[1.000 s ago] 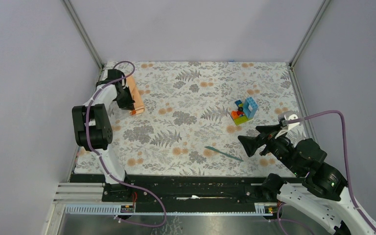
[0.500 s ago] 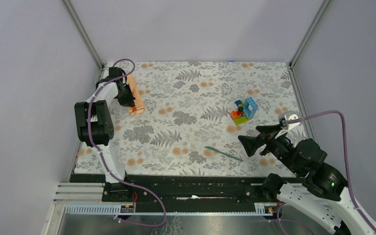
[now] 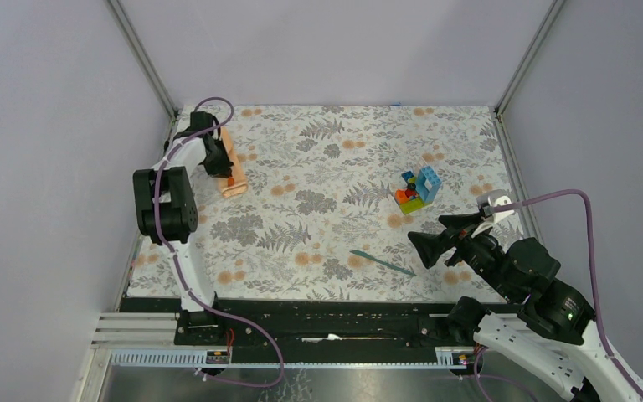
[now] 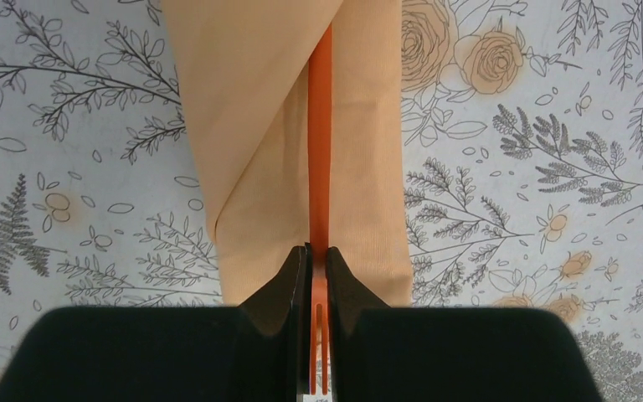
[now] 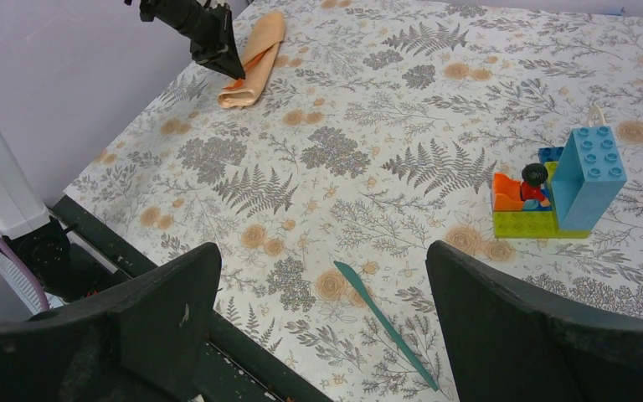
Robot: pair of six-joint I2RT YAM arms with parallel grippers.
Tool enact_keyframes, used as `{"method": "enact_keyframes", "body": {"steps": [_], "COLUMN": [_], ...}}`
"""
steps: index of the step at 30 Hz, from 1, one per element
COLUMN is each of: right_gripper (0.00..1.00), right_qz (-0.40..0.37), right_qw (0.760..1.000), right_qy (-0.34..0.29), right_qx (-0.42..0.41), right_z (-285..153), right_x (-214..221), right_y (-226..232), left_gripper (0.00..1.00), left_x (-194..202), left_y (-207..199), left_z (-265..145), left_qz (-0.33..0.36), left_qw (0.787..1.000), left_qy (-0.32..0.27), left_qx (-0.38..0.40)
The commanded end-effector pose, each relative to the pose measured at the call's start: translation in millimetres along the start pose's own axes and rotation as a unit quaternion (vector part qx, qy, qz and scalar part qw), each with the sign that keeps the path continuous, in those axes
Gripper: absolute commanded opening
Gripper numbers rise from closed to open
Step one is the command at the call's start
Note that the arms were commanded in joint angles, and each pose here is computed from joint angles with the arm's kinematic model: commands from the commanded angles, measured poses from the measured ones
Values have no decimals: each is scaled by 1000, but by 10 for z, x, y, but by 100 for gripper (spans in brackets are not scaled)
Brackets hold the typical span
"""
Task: Fold the napkin into a case and place the utensils inside
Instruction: Insert the spoon into the folded napkin.
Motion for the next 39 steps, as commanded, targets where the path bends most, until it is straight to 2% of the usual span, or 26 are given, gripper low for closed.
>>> {"method": "enact_keyframes", "body": {"steps": [1, 15, 28, 33, 37, 39], "right_gripper": [100, 100, 100, 100, 100, 100], "right_qz": [-1, -1, 0, 1, 1, 2], "right_qw": [1000, 1000, 1000, 1000, 1000, 1000], "right_qy": [-25, -24, -23, -20, -16, -16], "right_qx": [8, 8, 8, 7, 5, 5], "right_z": [-14, -11, -13, -2, 14, 17], "right_x": [-105, -91, -89, -80, -67, -69], "right_y": [-25, -26, -25, -19, -10, -5], "left_gripper": [0, 0, 0, 12, 27, 31], "left_x": [-273, -429, -358, -330, -316, -316], "left_y": [-100, -220, -235, -235, -264, -290], "left_z": [4, 102, 222, 221, 134, 27], "left_qz": [-8, -8, -38, -46, -49, -49], "left_qw": [999, 997, 996, 996, 996, 996], "left_qy": [-44, -77, -78, -76, -76, -79], "left_qx": [5, -10, -22, -21, -11, -2]}}
Point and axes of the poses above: each gripper's point midway between its finger pads, its own z axis out along the fingers, its own y axis along the line the jaws close on, x = y × z, the point moved 3 cm from there along -z, back along the fingers, and after that the axes turned 3 degrees about -z, right-handed, at the moved point
